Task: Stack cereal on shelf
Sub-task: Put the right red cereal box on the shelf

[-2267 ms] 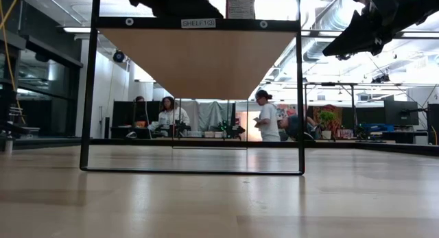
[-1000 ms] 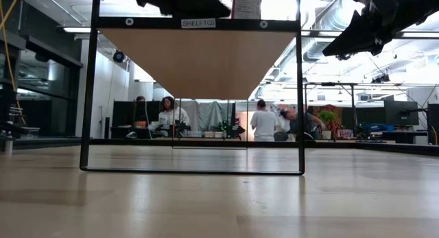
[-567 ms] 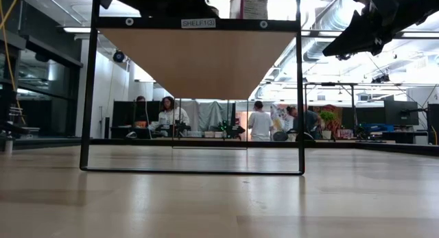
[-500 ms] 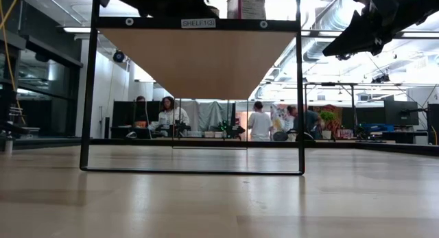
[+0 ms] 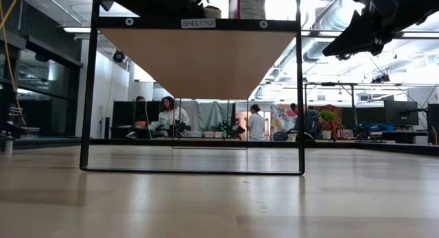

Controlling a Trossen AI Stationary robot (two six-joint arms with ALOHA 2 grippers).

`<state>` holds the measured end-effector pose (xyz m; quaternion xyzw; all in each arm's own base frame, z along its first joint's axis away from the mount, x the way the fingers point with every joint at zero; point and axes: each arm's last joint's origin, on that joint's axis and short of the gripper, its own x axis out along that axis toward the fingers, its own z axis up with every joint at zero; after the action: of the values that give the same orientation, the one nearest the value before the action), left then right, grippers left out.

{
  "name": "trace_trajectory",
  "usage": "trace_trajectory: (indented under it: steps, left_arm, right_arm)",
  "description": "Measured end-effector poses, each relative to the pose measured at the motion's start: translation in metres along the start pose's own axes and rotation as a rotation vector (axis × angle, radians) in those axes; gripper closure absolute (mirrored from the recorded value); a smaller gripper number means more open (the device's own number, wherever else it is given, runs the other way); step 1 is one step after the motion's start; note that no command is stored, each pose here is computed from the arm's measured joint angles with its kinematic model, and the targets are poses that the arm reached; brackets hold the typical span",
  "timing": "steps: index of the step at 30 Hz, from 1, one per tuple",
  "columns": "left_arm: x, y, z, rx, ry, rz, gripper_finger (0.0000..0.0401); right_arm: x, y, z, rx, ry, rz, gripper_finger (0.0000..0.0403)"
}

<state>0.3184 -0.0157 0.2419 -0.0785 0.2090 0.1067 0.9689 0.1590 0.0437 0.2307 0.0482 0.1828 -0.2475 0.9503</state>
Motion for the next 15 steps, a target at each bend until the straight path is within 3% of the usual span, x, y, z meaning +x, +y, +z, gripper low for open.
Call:
trace_trajectory:
  steps: [15]
  left_arm:
    - [-0.0028, 0.0007, 0.0026, -0.006, -0.007, -0.025, 0.0401]
  right_arm:
    - [0.0, 0.0, 0.0, 0.0, 0.0, 0.0, 0.0403]
